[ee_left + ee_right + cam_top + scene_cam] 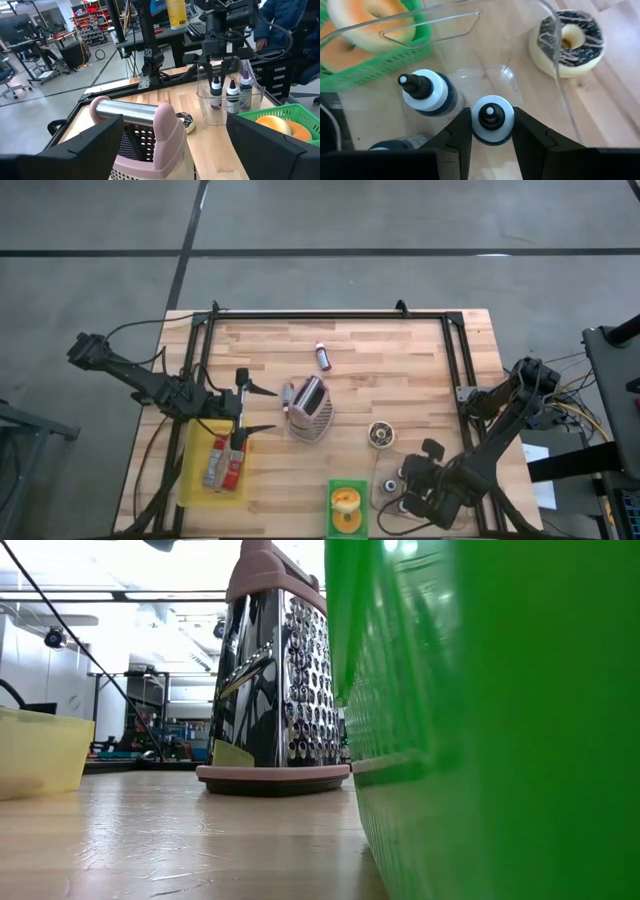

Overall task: Pick & Place Food Item
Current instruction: Put the black food coloring bottle into the transparent bin, then put the red food coloring bottle into the transparent bin

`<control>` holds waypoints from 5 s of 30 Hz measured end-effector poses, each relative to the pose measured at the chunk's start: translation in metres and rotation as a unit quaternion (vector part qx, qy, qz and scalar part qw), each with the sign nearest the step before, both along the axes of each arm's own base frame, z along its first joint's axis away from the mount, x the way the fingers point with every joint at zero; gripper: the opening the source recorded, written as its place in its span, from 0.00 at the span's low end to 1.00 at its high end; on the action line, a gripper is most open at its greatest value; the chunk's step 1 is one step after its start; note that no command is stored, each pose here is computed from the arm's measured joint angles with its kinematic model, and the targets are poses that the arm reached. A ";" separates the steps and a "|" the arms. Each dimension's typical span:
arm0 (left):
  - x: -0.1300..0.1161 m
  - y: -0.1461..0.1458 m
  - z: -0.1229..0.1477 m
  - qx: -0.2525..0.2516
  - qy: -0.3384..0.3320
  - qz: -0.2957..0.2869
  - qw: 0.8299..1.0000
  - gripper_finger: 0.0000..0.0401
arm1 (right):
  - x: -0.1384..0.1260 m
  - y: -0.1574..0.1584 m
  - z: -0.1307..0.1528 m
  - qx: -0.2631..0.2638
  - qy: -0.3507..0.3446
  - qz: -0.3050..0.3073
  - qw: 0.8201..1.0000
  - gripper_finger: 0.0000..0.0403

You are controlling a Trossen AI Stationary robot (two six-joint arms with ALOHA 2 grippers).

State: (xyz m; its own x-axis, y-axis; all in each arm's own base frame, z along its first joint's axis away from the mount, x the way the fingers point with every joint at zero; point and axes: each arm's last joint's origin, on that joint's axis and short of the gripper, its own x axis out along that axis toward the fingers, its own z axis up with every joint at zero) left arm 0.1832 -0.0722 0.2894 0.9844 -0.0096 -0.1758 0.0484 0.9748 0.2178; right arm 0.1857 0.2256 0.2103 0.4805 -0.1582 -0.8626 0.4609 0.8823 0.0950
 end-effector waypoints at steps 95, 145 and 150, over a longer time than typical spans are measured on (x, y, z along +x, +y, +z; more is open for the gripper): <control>0.018 0.032 -0.038 -0.129 0.109 0.206 0.964 0.89 | -0.006 -0.026 0.059 -0.148 -0.069 -0.035 0.986 0.48; 0.089 0.092 -0.153 -0.291 0.351 0.371 0.809 0.89 | -0.003 -0.025 0.094 -0.191 -0.100 -0.004 0.977 0.48; 0.088 0.092 -0.153 -0.287 0.352 0.372 0.810 0.87 | -0.003 -0.025 0.094 -0.191 -0.100 -0.003 0.977 0.48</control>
State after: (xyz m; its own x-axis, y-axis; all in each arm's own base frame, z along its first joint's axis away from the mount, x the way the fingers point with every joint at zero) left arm 0.2717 0.0201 0.1362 0.4141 0.2609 -0.8720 -0.6828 0.7226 -0.1080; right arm 0.1823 0.2002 0.3045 0.6311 -0.4534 -0.6294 0.4729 0.8680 -0.1512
